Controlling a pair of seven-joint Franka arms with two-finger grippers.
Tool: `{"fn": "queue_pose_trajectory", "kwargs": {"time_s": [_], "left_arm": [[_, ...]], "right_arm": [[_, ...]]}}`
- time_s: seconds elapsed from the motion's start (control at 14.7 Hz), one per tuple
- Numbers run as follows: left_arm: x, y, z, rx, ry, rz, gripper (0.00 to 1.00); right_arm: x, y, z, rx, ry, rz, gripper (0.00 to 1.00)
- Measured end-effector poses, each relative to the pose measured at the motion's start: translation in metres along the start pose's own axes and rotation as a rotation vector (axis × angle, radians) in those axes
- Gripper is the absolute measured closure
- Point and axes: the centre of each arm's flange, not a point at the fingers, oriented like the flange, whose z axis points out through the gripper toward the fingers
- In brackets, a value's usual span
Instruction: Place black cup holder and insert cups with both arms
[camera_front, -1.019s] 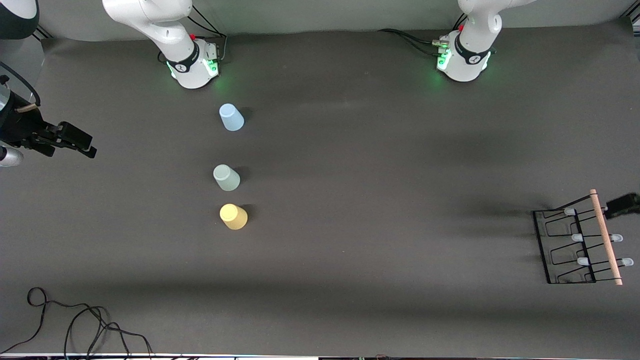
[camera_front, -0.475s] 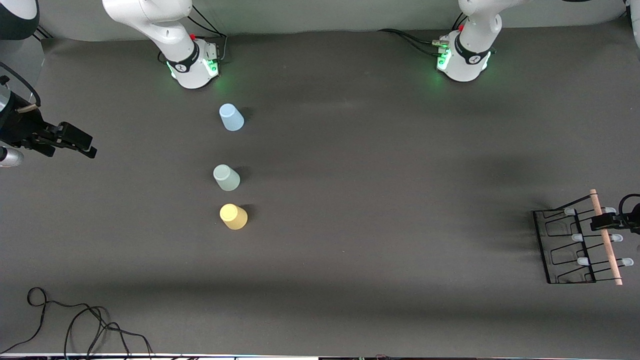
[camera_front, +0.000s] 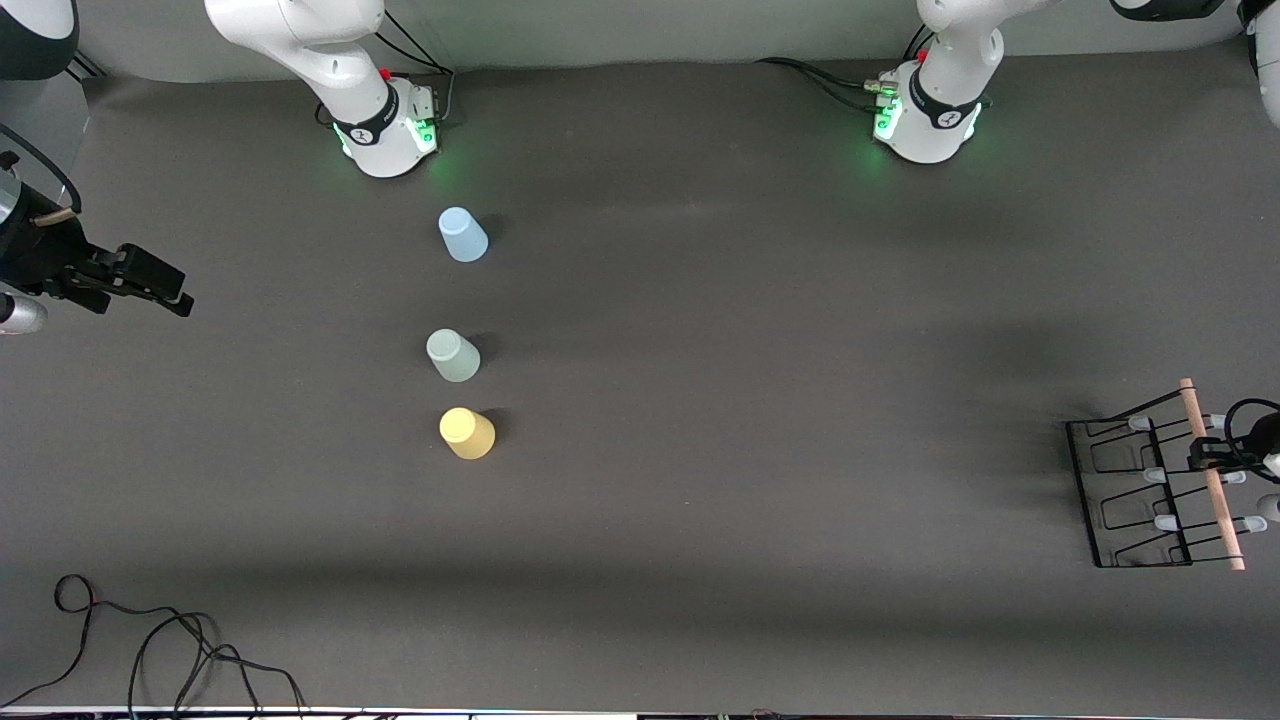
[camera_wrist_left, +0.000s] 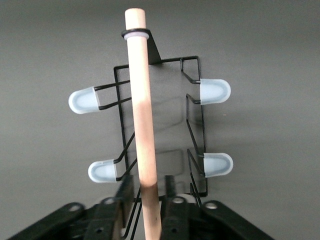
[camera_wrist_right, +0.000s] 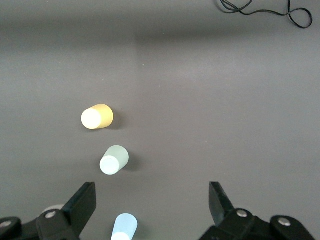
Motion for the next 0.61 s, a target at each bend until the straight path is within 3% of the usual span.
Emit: {"fn": "queue_pose_trajectory", "kwargs": {"time_s": [0.07,0.34,0.61], "left_arm": [[0.001,-0.001,0.000,0.003,0.007,-0.004,0.84],[0.003,0.000,-0.002,-0.001,0.005,0.001,0.84],[0.016,0.039,-0.020,-0.028,-0.029,0.049,0.84]], "right_arm": [[0.000,0.000,0.000,0.000,0.000,0.000,0.00],[0.000,0.000,0.001,-0.001,-0.006,0.000,0.00],[0.001,0.000,0.006,-0.003,-0.022,0.000,0.00]]}}
